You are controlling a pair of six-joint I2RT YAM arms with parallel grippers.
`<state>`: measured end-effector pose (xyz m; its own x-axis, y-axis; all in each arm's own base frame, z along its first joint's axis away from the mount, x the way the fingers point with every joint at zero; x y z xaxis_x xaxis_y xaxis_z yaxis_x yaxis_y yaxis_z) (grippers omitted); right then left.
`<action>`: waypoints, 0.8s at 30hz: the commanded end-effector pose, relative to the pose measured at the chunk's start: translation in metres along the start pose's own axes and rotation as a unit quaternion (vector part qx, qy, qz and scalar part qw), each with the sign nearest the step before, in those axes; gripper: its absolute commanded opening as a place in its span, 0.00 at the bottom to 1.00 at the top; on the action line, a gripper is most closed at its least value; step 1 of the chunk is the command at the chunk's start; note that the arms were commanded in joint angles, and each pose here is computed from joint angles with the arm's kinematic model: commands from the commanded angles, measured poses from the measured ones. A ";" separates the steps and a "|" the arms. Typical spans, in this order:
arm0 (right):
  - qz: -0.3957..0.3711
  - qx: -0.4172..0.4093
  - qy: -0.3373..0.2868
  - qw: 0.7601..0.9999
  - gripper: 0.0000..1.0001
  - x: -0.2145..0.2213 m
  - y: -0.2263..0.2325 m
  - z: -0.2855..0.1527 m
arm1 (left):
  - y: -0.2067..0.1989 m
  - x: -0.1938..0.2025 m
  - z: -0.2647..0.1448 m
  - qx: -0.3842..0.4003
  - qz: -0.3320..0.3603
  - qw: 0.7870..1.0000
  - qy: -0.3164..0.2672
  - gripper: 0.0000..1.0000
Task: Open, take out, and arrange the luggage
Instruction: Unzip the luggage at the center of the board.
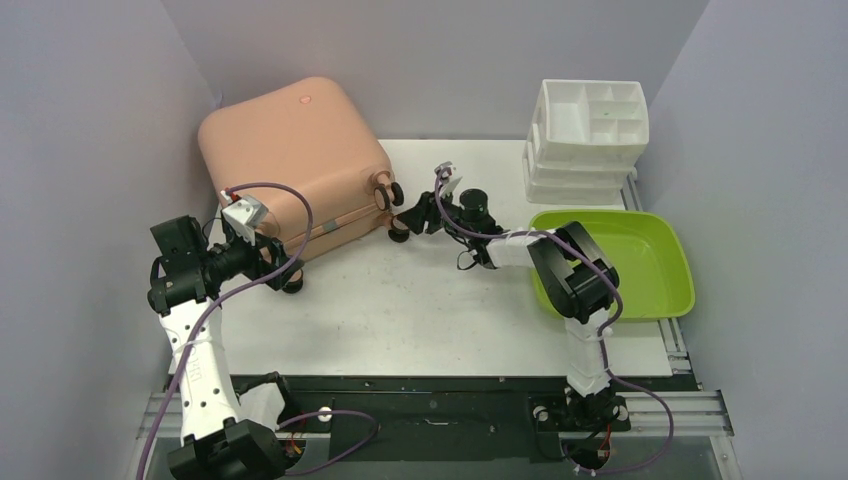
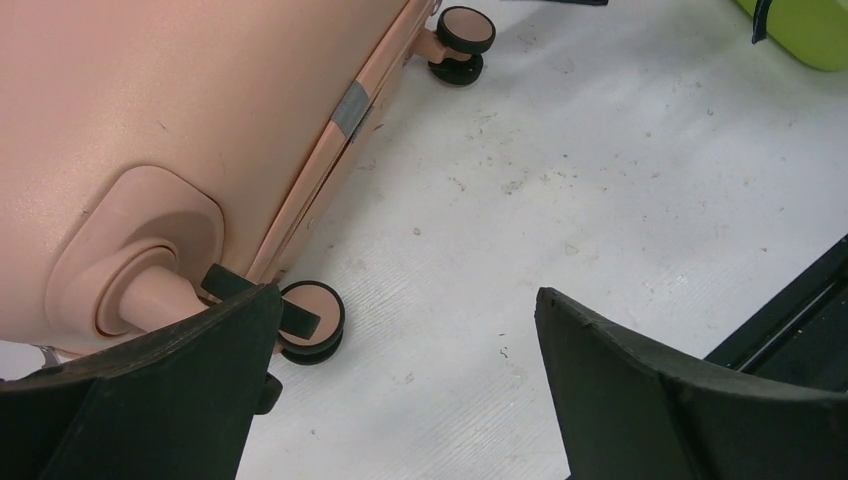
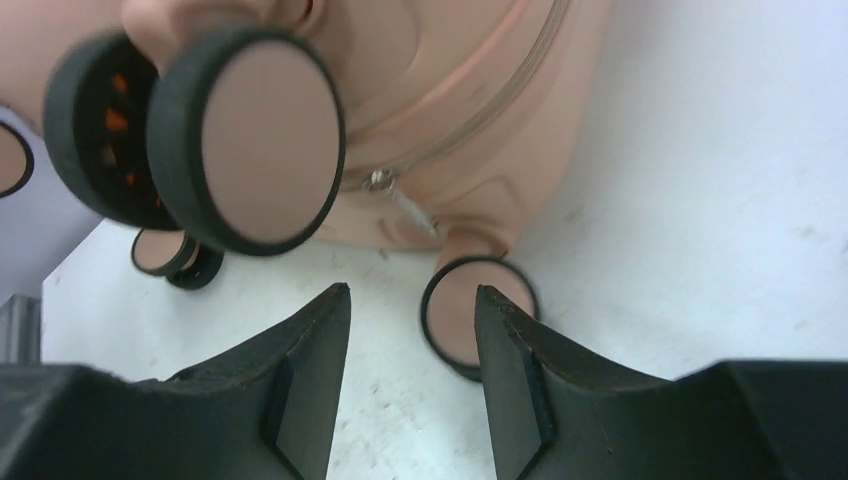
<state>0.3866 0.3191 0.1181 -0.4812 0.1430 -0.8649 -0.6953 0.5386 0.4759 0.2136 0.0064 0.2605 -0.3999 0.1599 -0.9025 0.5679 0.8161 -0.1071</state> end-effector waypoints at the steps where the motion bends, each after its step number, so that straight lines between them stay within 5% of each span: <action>1: -0.089 -0.020 -0.119 0.989 0.45 -0.064 0.007 0.010 | 0.003 -0.008 -0.003 -0.009 0.019 1.000 -0.016 0.96; 10: -0.101 -0.042 -0.132 0.985 0.45 -0.071 0.010 0.030 | 0.003 -0.009 -0.002 -0.006 0.013 1.000 -0.015 0.96; 24: -0.074 -0.026 -0.049 0.996 0.42 -0.027 0.029 0.030 | 0.012 0.012 -0.009 -0.052 0.009 0.998 0.020 0.96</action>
<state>0.4070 0.3460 0.1320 -0.3598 0.1688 -0.9176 -0.7540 0.5266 0.3925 0.2128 0.0148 0.2562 -0.4233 0.1751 -0.8889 0.5282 0.8448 -0.0851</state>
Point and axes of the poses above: each gripper's point midway between its finger pads, its own z axis out along the fingers, its own y axis along the line the jaws close on, x = y × z, the point moved 6 cm from there along -z, back along the fingers
